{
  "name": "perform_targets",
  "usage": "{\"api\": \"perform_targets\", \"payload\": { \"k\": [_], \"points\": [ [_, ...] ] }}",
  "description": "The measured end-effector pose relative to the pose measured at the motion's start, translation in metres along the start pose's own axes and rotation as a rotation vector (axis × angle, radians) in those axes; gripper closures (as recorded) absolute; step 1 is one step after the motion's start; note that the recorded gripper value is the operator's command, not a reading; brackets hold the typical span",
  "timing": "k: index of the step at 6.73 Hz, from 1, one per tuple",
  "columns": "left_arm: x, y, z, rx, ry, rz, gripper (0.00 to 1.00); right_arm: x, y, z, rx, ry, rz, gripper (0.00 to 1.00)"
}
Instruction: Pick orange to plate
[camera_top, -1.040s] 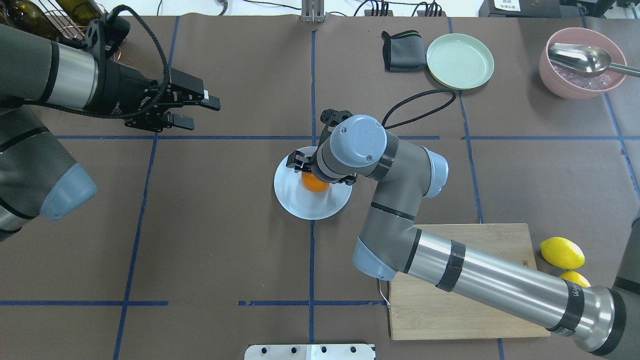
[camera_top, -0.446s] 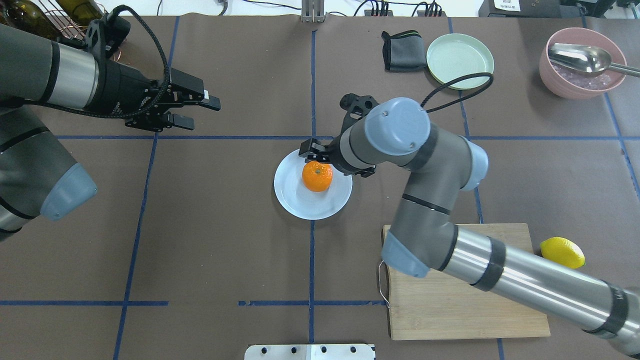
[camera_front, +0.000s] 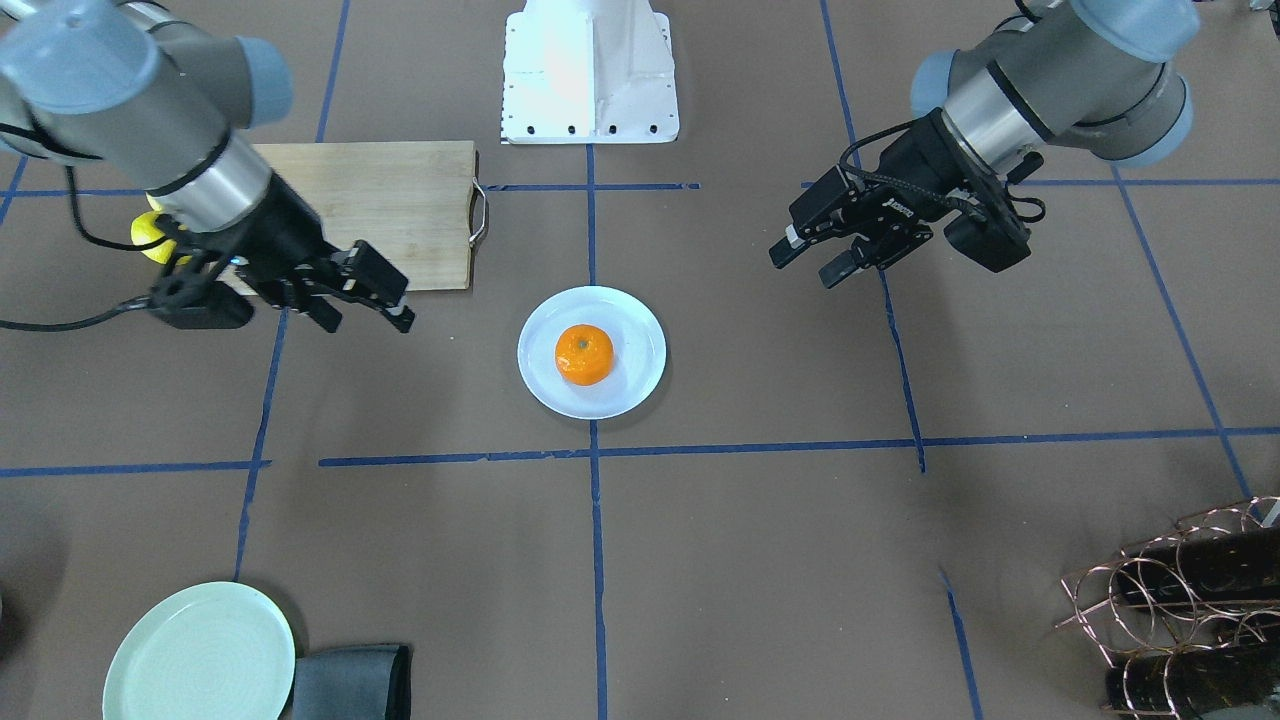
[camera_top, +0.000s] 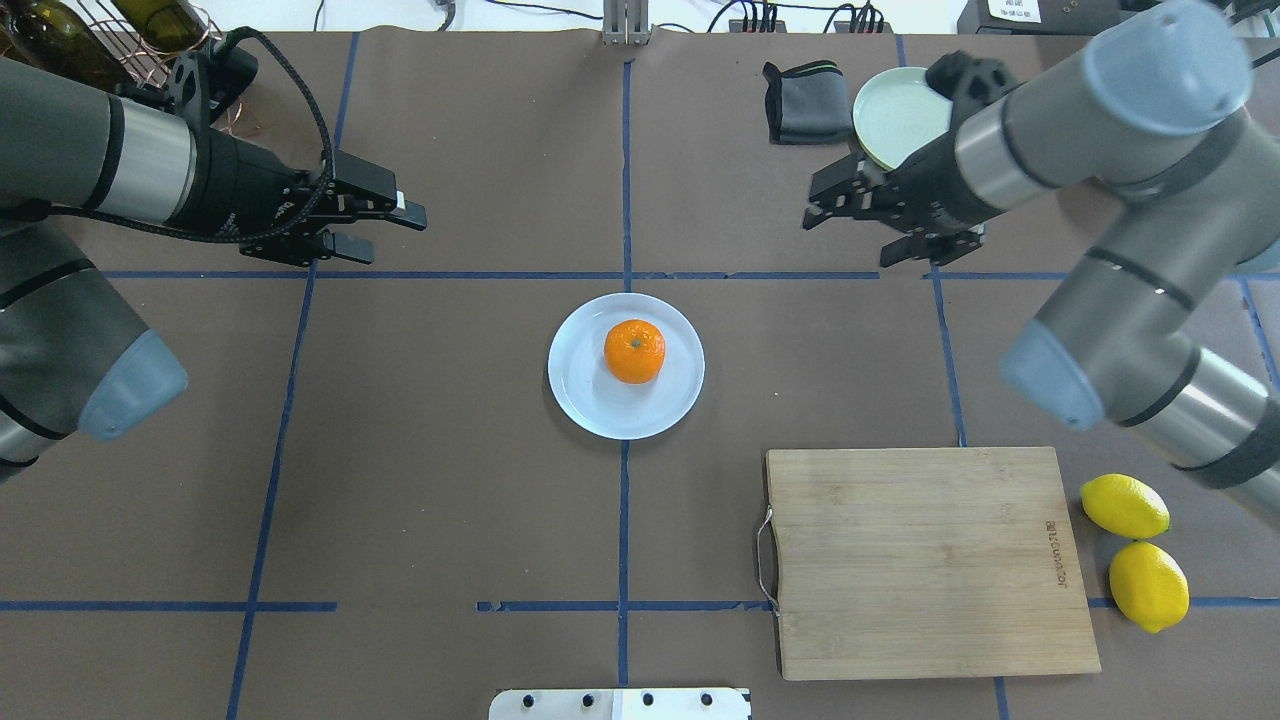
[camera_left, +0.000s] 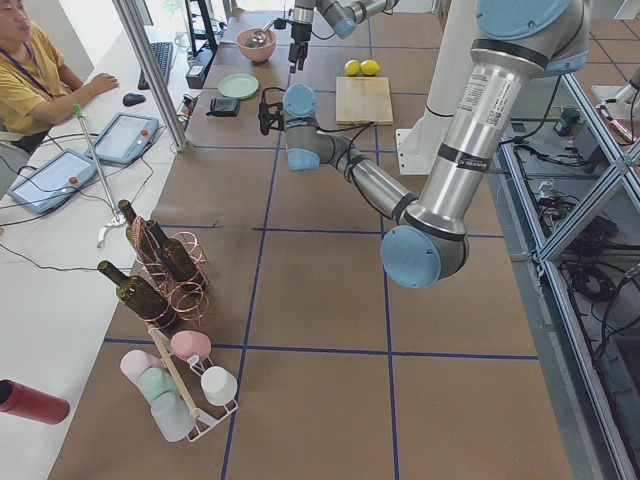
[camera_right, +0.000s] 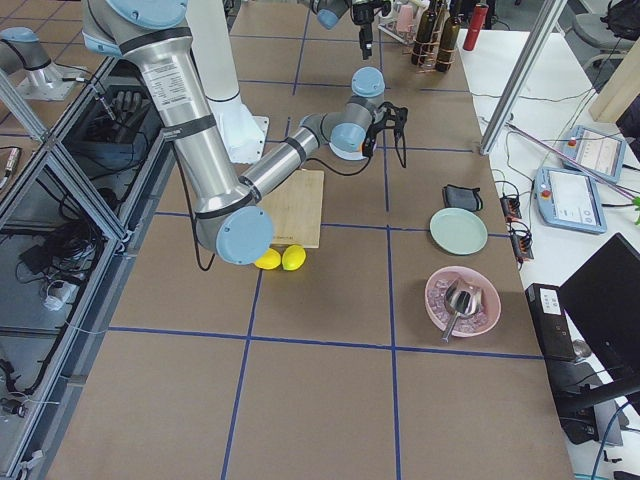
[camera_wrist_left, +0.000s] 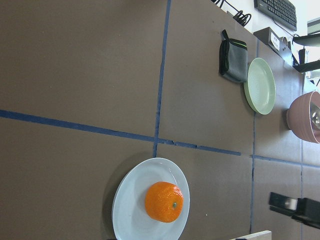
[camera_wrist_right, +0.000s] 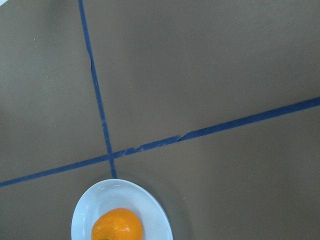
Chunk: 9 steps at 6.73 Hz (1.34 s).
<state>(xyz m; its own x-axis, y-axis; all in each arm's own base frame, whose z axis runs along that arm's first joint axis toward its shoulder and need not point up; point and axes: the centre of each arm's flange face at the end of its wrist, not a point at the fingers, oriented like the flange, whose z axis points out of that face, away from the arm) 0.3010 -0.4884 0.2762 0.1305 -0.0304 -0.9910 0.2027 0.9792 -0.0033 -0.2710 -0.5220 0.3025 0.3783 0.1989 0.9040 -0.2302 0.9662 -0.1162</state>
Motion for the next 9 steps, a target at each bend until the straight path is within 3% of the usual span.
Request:
{"api": "perform_targets", "payload": {
  "k": [1, 3, 5, 6, 7, 8, 9],
  "points": [
    [-0.038, -0.005, -0.007, 0.017, -0.055, 0.088, 0.18, 0.078, -0.036, -0.041, 0.008, 0.036, -0.075, 0.0],
    [-0.134, -0.017, -0.05, 0.046, -0.194, 0.302, 0.18, 0.217, -0.093, -0.088, 0.018, 0.187, -0.236, 0.0],
    [-0.205, -0.038, -0.103, 0.05, -0.351, 0.452, 0.18, 0.29, -0.135, -0.109, -0.077, 0.401, -0.397, 0.0],
    [-0.232, -0.06, -0.136, 0.035, -0.447, 0.513, 0.18, 0.292, -0.157, -0.118, -0.125, 0.447, -0.441, 0.0],
    [-0.256, -0.08, -0.169, -0.001, -0.535, 0.55, 0.18, 0.293, -0.167, -0.124, -0.149, 0.458, -0.459, 0.0],
    [-0.274, -0.096, -0.201, -0.033, -0.597, 0.542, 0.18, 0.295, -0.171, -0.127, -0.159, 0.456, -0.469, 0.0],
    [-0.283, -0.103, -0.223, -0.062, -0.602, 0.496, 0.18, 0.297, -0.171, -0.128, -0.165, 0.449, -0.471, 0.0]
  ]
}}
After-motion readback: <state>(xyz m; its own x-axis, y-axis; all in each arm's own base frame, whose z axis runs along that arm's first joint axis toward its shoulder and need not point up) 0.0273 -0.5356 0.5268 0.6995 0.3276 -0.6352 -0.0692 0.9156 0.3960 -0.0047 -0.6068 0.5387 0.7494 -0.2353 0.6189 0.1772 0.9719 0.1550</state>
